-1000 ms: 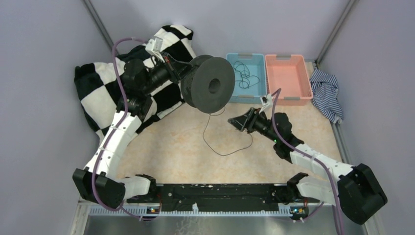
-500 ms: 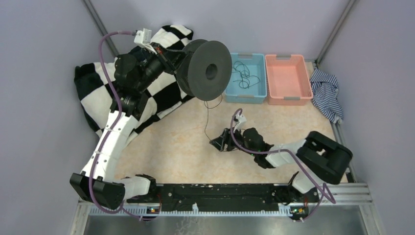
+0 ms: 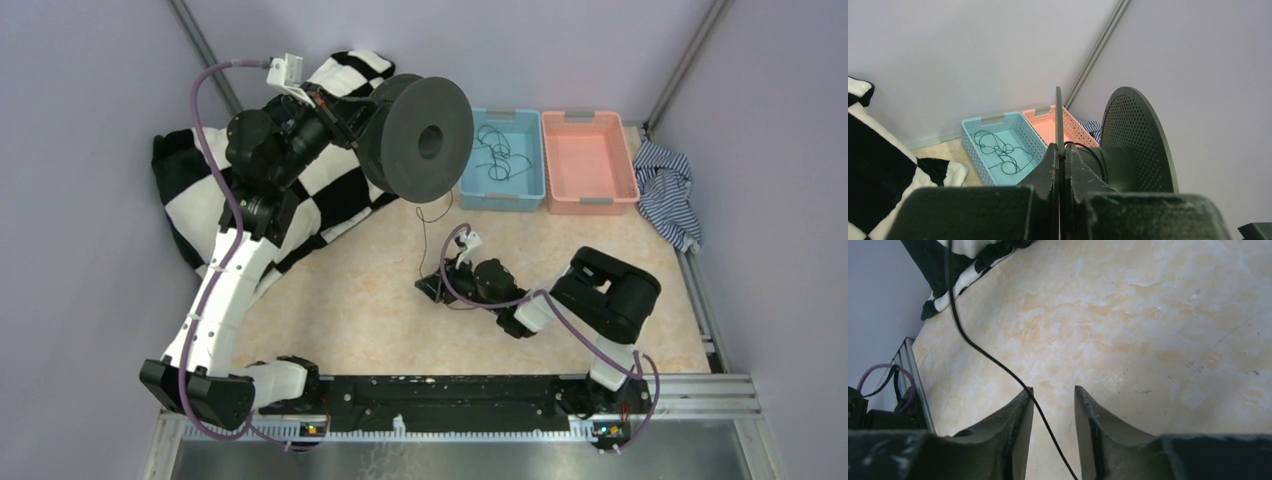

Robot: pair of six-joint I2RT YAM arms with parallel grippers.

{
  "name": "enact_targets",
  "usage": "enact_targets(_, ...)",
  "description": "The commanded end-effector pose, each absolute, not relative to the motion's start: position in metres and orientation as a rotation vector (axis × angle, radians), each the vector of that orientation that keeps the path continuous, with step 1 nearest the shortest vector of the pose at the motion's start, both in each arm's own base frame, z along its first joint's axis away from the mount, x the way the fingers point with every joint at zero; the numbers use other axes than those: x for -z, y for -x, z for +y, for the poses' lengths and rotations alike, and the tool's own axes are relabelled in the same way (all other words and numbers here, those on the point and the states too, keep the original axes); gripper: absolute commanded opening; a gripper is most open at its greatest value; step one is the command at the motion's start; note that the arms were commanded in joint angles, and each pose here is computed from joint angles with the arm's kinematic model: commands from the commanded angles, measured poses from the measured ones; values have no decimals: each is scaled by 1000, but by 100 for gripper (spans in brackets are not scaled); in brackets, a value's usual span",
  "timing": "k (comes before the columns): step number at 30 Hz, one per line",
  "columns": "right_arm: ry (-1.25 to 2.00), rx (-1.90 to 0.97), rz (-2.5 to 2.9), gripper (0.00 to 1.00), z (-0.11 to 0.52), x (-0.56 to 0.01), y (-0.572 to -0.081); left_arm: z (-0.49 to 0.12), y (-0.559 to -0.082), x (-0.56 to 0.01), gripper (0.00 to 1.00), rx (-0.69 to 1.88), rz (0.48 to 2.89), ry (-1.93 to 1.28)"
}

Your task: Wrap the cables

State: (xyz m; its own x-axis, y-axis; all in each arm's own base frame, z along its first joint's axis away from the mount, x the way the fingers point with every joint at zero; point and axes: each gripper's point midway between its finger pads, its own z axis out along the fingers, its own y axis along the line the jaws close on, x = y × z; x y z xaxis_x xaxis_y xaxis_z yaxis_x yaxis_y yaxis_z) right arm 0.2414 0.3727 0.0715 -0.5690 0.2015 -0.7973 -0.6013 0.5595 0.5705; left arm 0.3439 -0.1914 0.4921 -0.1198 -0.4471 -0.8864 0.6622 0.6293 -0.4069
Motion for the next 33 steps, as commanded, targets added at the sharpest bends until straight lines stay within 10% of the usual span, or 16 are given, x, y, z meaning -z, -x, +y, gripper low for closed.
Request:
enact_targets(1,330,-1192,1805,19,386,-89,-241,-175,-321,-550,0,935,1228,-167)
enact_targets(3,337,-1223,1796,0,385,-95,-235,-170,-327,-545,0,909,1240,-121)
enact_targets(21,1128,-1148,2049,0,323,-163,-96,-97,-442,-472,0,442,1363,342)
enact_targets(33,1370,-897,1589,0,294,-356,-105,-136,-443,-434,0,350,1529,90)
